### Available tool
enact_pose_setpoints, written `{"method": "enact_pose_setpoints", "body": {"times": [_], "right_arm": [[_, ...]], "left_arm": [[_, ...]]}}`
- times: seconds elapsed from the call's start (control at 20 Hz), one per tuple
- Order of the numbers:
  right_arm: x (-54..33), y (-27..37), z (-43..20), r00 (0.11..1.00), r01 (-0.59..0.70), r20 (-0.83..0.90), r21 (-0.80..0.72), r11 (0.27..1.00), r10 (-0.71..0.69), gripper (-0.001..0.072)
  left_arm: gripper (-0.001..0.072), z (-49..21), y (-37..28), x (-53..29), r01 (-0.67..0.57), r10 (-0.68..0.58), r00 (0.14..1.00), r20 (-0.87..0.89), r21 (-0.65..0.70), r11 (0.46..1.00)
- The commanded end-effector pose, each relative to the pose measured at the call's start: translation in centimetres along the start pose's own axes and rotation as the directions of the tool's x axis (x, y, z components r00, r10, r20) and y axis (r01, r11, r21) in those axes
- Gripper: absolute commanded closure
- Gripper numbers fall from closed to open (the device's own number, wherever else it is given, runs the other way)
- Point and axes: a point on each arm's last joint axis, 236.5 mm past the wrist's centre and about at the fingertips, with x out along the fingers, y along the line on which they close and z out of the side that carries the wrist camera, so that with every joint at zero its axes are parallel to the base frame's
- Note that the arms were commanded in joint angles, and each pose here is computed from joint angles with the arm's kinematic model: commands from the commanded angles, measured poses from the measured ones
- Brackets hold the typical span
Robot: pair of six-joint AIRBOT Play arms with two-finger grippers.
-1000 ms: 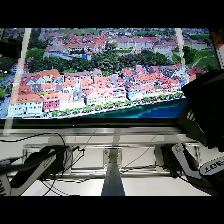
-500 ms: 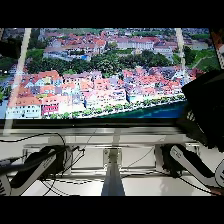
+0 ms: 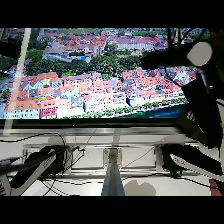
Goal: Fold the clothes and pants, and hang the long-sleeved shirts on hangers.
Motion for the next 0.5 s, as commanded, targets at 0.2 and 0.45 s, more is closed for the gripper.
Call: {"method": "enact_pose_setpoints", "body": {"times": [0.2, 0.45], "right_arm": [[0.56, 2.72, -0.91, 0.999, -0.003, -0.034, -0.112, 0.994, -0.001, 0.0676], [0.56, 2.71, -0.91, 0.999, -0.003, -0.034, -0.112, 0.994, -0.001, 0.0677]], "left_arm": [[0.001, 0.05, 0.02, -0.04, -0.001, 0.001, 1.0, 0.001, 0.001, 1.0], [0.0009, 0.05, 0.02, -0.04, -0.001, 0.001, 1.0, 0.001, 0.001, 1.0]]}}
